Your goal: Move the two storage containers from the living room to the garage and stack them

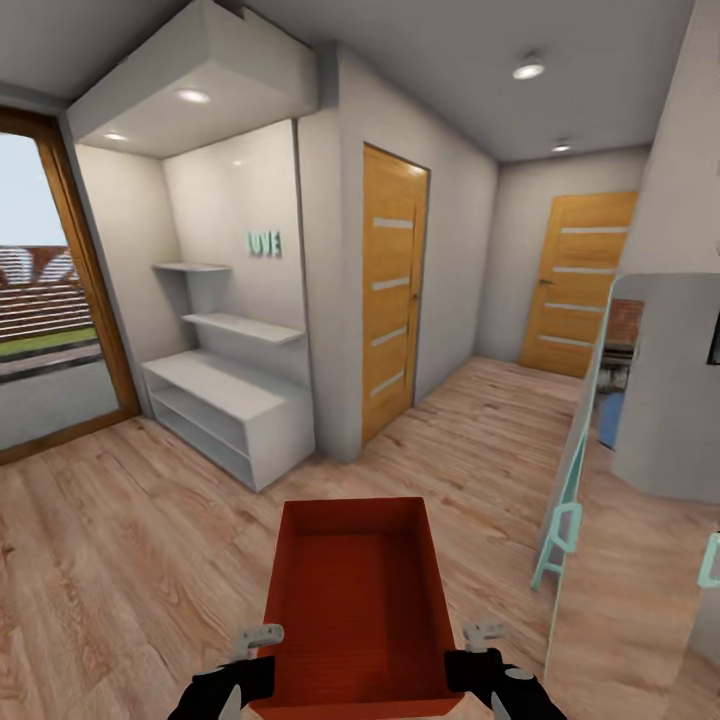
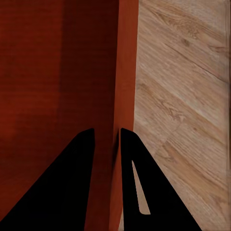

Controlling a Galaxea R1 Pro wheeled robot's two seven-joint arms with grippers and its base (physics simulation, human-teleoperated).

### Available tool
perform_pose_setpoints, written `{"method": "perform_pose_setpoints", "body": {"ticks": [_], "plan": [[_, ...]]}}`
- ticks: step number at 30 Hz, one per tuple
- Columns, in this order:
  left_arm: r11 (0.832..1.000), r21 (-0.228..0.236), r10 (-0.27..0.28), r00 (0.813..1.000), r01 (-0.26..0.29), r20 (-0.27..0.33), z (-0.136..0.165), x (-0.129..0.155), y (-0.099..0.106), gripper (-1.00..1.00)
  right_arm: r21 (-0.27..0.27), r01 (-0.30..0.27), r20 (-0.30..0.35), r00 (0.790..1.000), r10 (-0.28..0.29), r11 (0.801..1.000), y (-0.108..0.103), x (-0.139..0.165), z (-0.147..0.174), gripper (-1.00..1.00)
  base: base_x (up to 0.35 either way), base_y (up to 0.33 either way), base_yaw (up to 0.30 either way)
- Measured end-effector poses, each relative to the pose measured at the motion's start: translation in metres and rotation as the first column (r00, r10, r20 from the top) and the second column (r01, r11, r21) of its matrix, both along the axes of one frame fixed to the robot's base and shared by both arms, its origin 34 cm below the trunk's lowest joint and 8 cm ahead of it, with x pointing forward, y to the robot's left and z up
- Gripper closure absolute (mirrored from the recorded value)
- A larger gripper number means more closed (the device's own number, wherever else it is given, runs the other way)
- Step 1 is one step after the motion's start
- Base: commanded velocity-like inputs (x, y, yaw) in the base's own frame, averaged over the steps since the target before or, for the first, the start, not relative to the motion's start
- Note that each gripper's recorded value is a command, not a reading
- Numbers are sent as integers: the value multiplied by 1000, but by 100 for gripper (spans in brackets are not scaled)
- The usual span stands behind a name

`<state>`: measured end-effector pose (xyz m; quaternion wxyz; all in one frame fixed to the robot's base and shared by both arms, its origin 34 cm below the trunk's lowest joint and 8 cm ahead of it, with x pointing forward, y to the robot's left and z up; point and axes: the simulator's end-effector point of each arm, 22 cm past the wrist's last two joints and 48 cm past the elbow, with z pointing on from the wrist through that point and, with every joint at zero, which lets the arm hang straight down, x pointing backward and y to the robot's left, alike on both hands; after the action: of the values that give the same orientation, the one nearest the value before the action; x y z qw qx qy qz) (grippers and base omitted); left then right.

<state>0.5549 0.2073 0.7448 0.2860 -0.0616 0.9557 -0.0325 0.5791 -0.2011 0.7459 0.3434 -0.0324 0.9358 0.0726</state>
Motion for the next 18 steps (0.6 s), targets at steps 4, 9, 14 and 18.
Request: {"method": "perform_pose_setpoints", "body": {"ticks": [4, 9, 14, 18], "plan": [[1000, 0, 0, 1000, 0, 0, 0, 0, 0, 100, 0, 0, 0, 1000, 0, 1000, 0, 0, 0, 100, 312, 161, -107], [1000, 0, 1, 1000, -1, 0, 0, 0, 0, 100, 0, -1, 0, 1000, 1, 1000, 0, 0, 0, 100, 311, 161, -16], [1000, 0, 1, 1000, -1, 0, 0, 0, 0, 100, 0, 0, 0, 1000, 0, 1000, 0, 0, 0, 100, 311, 156, -1], [1000, 0, 1, 1000, -1, 0, 0, 0, 1, 100, 0, -1, 0, 1000, 1, 1000, 1, 0, 0, 100, 311, 122, 0]]}}
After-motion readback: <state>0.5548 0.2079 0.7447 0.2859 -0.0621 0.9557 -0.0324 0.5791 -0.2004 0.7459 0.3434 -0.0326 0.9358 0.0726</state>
